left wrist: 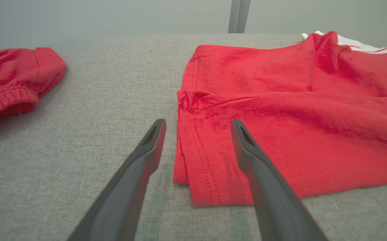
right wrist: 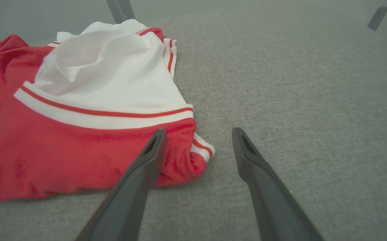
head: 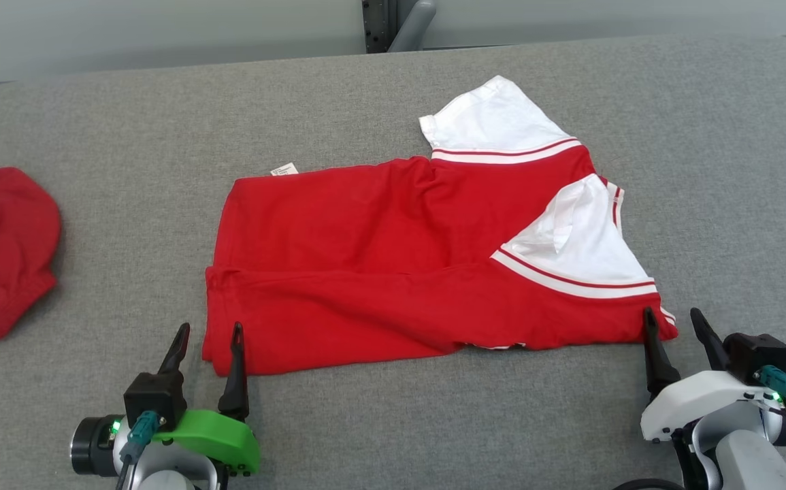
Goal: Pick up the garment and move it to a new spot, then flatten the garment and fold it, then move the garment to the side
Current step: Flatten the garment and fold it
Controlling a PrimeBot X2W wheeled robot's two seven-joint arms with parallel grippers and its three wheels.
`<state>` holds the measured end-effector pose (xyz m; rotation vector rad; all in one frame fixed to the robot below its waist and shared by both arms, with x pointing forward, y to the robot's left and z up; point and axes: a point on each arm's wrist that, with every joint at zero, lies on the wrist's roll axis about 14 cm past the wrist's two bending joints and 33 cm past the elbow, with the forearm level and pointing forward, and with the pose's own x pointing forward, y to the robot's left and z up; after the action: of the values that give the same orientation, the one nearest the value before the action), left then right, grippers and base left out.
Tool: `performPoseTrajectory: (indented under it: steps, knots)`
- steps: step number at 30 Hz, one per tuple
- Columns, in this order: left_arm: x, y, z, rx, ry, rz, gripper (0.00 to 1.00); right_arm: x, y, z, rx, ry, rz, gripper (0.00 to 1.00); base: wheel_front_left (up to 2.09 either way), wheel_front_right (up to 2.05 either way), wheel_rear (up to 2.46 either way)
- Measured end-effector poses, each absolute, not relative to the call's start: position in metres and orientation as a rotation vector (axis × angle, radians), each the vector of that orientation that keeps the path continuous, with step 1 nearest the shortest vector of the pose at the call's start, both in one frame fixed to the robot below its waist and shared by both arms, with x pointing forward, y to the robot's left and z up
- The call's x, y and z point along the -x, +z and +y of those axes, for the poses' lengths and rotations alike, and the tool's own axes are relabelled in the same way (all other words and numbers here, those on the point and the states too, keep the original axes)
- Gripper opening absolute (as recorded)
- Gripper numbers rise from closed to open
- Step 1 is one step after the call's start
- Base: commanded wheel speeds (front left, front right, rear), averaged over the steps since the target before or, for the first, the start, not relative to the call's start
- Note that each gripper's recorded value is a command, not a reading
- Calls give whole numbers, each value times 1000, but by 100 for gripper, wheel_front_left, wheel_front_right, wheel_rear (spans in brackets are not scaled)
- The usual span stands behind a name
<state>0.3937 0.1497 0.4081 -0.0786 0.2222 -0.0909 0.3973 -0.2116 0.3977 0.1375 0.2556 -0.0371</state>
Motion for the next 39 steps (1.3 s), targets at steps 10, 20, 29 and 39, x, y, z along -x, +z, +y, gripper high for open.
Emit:
performPoseTrajectory:
  steps: [10, 20, 29, 39]
  knots:
    - [-392, 411, 151, 75, -88, 214, 100, -394, 380, -203, -165, -36, 319, 0, 0, 0, 0]
    - [-388, 404, 153, 104, -78, 239, 100, -399, 391, -206, -164, -36, 280, 0, 0, 0, 0]
    - [-386, 390, 148, 136, -86, 287, 100, -401, 394, -205, -167, -31, 268, 0, 0, 0, 0]
    - [-390, 375, 152, 140, -71, 334, 100, -402, 392, -210, -159, -36, 272, 0, 0, 0, 0]
